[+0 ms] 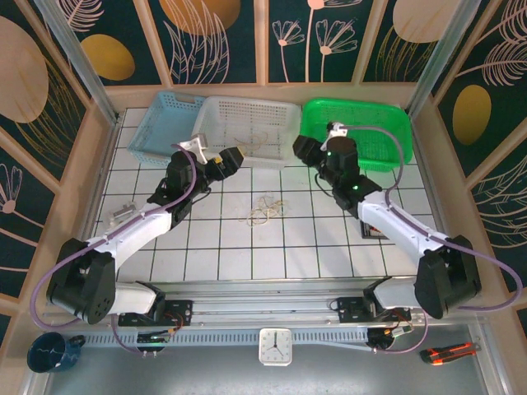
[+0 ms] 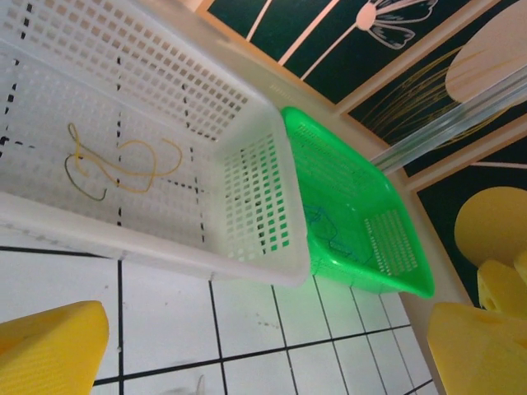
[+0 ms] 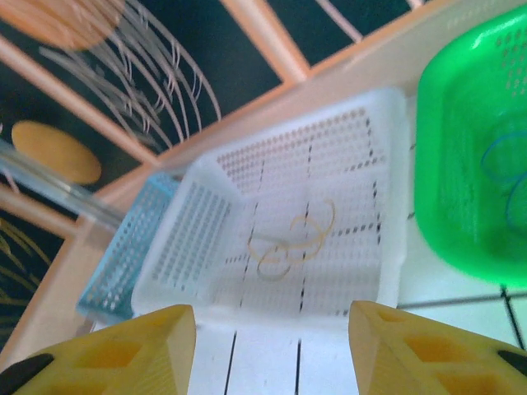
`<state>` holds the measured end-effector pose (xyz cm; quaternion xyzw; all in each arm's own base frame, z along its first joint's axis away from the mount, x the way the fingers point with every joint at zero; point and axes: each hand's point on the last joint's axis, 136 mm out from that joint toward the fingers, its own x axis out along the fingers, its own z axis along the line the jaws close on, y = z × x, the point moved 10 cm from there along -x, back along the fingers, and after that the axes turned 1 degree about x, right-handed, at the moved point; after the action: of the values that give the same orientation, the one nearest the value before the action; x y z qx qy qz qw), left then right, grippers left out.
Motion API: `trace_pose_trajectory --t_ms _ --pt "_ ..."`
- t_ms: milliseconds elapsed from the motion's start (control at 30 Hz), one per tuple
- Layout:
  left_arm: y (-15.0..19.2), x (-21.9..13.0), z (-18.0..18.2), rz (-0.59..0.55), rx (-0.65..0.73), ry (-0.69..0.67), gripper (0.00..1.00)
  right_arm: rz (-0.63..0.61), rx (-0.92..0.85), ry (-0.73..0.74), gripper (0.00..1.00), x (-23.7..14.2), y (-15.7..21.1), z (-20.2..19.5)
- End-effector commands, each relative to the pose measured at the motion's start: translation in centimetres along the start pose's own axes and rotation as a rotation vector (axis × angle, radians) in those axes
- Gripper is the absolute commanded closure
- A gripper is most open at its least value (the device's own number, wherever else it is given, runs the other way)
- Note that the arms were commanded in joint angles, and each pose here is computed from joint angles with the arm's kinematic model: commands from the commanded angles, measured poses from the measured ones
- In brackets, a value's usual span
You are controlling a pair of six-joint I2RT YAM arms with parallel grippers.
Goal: Untangle the cables
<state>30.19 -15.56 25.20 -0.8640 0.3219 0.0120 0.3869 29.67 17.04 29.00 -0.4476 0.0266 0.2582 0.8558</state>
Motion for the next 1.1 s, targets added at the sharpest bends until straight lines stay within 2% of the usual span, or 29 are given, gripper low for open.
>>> trace_pose_trajectory --t_ms 0,267,367,467,600,800,1067 --pt "-0.2 -0.1 -0.2 0.053 0.034 -0.002 0.01 0.05 -0.048 0.043 0.48 -1.1 2.2 0.5" --pt "2.4 -0.5 1.6 0.2 0.064 -0.066 0.01 0.242 -0.105 0.038 0.48 -1.0 8.8 0.9" --pt "3.4 -1.1 2.7 0.221 0.048 -0.111 0.01 0.326 -0.162 0.028 0.48 -0.6 11.5 1.8" --pt "4.4 -1.8 3.8 0.211 0.017 -0.156 0.01 0.403 -0.252 0.011 0.48 0.0 13.8 3.0" --pt "5.2 -2.4 4.7 0.193 -0.03 -0.188 0.01 0.475 -0.467 -0.001 0.47 0.3 16.7 4.0" --pt "4.2 -2.4 5.7 0.147 -0.057 -0.239 0.01 0.501 -0.731 -0.101 0.45 -0.3 17.8 3.1" --pt "2.4 -1.0 5.8 0.143 -0.091 -0.211 0.01 0.596 -0.917 -0.187 0.43 1.2 19.1 3.2"
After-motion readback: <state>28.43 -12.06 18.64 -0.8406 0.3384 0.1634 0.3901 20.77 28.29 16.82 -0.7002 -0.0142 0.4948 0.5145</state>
